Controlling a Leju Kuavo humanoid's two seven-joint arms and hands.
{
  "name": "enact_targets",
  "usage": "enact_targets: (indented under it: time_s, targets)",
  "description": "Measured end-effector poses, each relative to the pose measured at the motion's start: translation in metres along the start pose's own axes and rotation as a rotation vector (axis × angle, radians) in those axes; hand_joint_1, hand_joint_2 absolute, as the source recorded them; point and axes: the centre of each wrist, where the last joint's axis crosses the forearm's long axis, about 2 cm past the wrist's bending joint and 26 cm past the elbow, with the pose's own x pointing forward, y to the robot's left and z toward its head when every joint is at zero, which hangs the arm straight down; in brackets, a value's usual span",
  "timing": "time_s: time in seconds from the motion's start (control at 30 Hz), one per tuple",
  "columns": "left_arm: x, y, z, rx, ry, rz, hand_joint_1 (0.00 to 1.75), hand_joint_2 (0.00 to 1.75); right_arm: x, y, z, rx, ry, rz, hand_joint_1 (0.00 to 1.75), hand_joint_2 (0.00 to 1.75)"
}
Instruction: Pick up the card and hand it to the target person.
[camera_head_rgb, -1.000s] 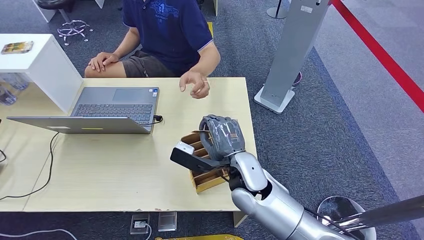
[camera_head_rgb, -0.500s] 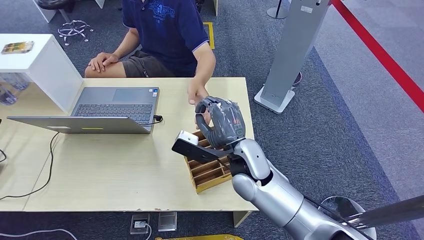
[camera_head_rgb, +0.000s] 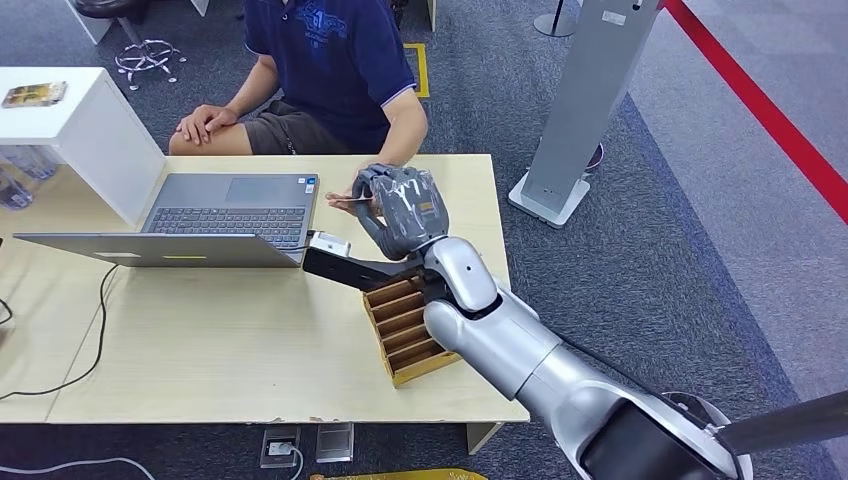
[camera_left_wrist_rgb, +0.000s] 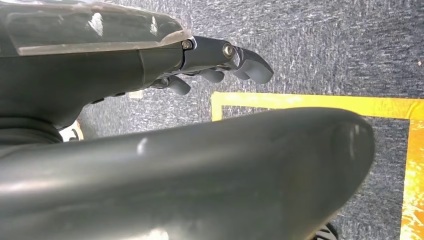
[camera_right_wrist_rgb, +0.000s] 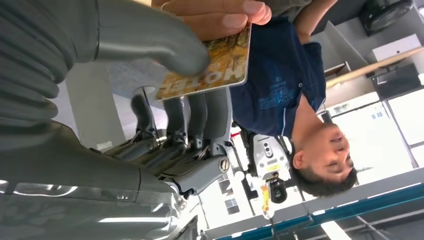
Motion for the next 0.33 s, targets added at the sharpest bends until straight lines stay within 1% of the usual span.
enact_targets:
  time_s: [0.33]
  targets:
    - [0.000,0.000,0.000,0.000,-0.003,0.016,0.00,0.00,0.010,0.017,-0.006,0.079,0.008,0.009,0.00,1.75]
